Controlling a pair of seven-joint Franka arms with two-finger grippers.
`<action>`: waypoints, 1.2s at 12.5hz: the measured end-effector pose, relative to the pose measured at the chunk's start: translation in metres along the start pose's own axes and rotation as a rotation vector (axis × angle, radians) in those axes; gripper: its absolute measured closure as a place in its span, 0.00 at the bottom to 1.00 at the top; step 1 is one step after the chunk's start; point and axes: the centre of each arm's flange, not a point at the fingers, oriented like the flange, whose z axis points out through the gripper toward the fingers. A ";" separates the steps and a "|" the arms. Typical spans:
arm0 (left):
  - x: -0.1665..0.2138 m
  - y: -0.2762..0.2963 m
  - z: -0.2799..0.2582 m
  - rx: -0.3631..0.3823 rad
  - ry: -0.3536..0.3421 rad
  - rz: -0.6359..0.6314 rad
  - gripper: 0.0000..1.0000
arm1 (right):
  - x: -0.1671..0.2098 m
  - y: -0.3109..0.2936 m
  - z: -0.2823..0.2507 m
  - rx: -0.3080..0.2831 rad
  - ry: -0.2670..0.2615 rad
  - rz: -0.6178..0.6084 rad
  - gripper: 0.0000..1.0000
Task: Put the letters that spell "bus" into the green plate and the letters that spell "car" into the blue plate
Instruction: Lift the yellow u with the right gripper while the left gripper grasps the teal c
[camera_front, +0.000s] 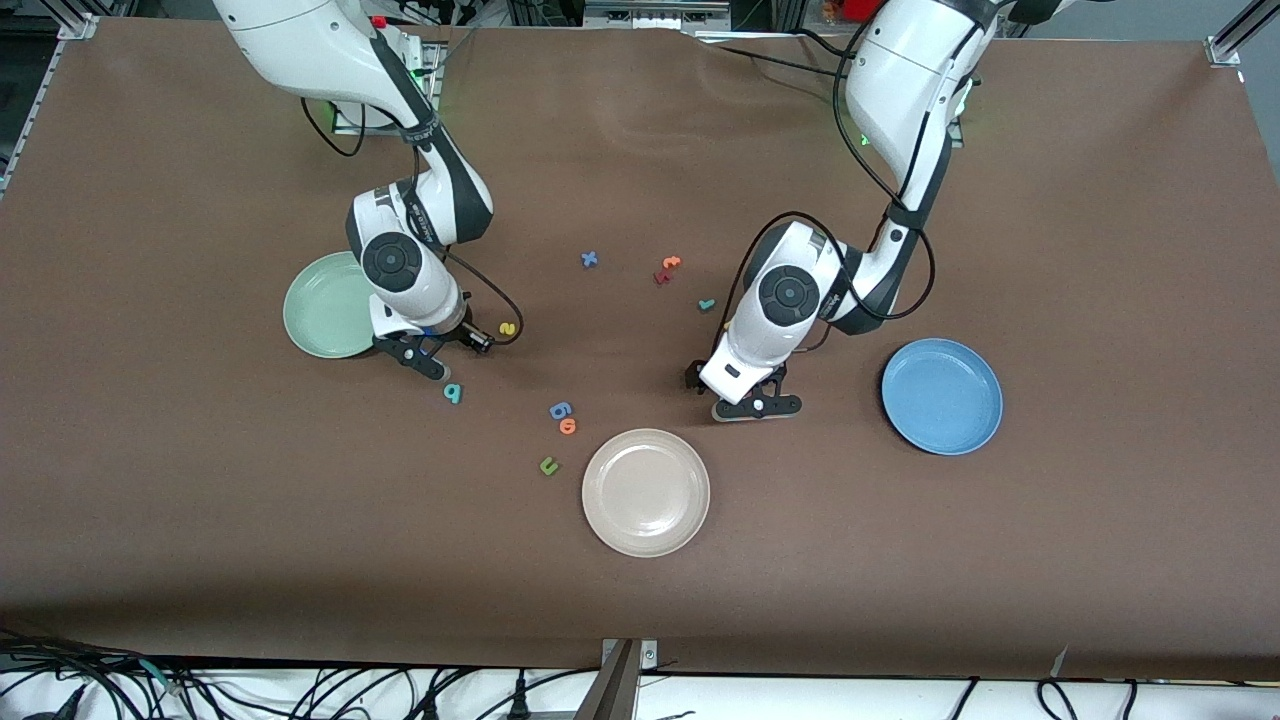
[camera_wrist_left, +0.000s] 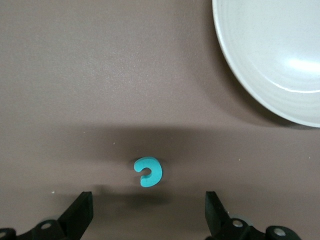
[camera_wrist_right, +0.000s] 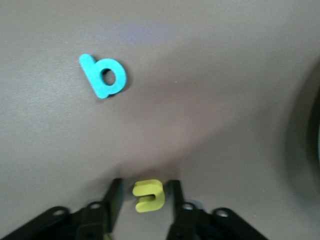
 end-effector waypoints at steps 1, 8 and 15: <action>0.001 0.002 0.002 0.003 0.004 -0.003 0.02 | -0.001 -0.001 -0.001 0.002 0.000 -0.001 0.72; -0.002 0.008 0.019 0.035 -0.037 -0.001 0.05 | 0.023 0.007 -0.076 -0.077 -0.106 0.042 0.73; 0.006 0.015 0.020 0.062 -0.053 0.008 0.17 | 0.107 0.140 -0.129 -0.157 -0.250 -0.014 0.73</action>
